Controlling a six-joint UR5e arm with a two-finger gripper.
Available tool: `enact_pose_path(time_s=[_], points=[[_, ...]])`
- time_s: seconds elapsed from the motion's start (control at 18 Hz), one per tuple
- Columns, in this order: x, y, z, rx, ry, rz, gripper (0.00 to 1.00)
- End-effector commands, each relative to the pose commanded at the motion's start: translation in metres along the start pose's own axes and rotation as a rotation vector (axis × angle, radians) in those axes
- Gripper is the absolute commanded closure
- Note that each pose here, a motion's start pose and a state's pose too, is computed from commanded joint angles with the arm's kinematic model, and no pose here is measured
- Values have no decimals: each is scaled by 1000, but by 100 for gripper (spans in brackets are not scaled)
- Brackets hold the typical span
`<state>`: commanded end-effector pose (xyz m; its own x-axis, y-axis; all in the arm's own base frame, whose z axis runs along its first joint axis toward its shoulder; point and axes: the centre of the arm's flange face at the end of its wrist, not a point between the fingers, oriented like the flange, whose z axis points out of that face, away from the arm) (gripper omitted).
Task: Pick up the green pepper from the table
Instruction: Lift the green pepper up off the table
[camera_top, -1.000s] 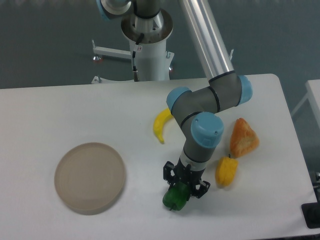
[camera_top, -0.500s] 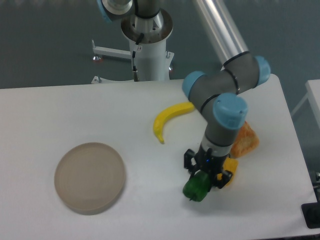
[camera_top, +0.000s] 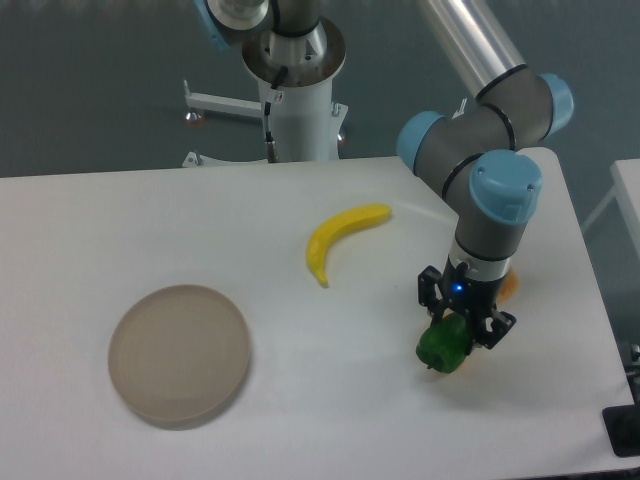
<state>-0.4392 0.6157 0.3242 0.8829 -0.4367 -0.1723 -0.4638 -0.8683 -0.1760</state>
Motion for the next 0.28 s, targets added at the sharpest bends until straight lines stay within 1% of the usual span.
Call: enact_pose_path(time_s=[0.28], points=[[2,-2,0,1,1,3,57]])
